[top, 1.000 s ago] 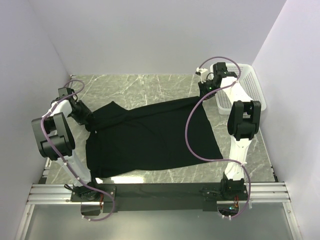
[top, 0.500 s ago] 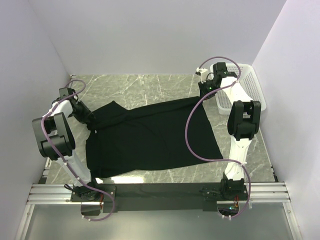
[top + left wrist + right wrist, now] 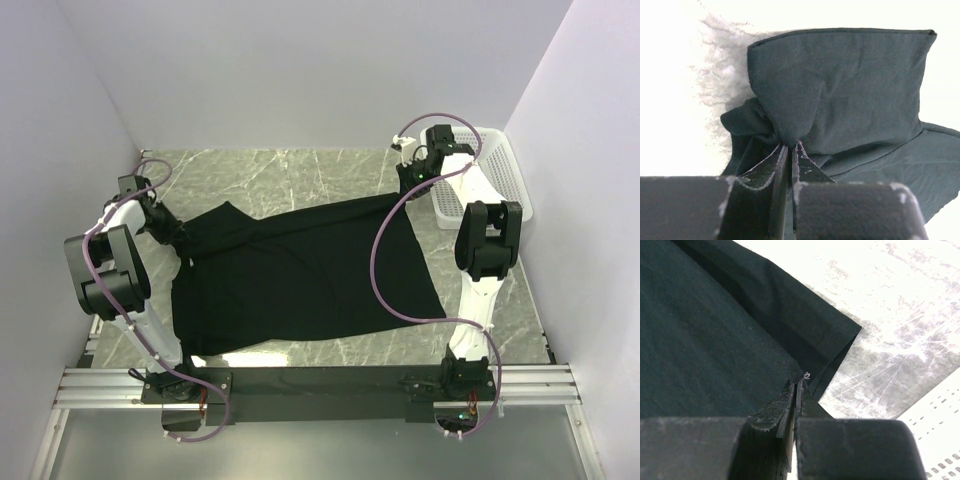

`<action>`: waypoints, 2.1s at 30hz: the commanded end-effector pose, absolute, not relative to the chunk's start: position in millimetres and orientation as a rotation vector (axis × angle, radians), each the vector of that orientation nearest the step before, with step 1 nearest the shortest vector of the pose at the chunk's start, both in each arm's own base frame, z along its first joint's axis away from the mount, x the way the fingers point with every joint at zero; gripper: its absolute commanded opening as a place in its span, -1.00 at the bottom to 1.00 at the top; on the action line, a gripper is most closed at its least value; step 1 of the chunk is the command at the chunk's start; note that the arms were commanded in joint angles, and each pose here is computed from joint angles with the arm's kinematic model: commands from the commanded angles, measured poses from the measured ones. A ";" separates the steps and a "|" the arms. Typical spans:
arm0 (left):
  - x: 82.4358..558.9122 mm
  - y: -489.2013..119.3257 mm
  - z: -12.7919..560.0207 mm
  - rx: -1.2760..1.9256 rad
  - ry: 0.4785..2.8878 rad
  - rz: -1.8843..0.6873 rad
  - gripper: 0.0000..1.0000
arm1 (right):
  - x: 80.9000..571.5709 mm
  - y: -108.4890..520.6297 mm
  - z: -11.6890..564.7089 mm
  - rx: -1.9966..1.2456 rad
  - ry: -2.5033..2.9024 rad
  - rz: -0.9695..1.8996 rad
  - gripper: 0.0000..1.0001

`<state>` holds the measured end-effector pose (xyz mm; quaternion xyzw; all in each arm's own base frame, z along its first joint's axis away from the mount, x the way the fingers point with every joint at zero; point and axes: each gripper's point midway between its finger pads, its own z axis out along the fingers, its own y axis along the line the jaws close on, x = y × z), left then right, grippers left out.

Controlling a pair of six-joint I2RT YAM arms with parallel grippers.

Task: Fold and stack the t-shirts
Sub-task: Flatten the tshirt out

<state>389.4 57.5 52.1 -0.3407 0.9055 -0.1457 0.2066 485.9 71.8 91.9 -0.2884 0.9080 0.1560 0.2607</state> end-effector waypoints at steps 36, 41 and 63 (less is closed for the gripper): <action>386.3 59.5 82.2 -0.868 2.527 -0.371 -0.33 | 499.2 69.1 114.0 -0.773 2.399 0.394 -1.00; 375.8 60.7 74.7 -0.875 2.570 -0.334 -0.26 | 498.3 68.2 113.7 -0.769 2.398 0.390 -1.00; 411.4 66.8 166.3 -0.758 2.282 -0.369 -0.99 | 504.2 73.9 157.3 -0.741 2.279 0.426 -1.00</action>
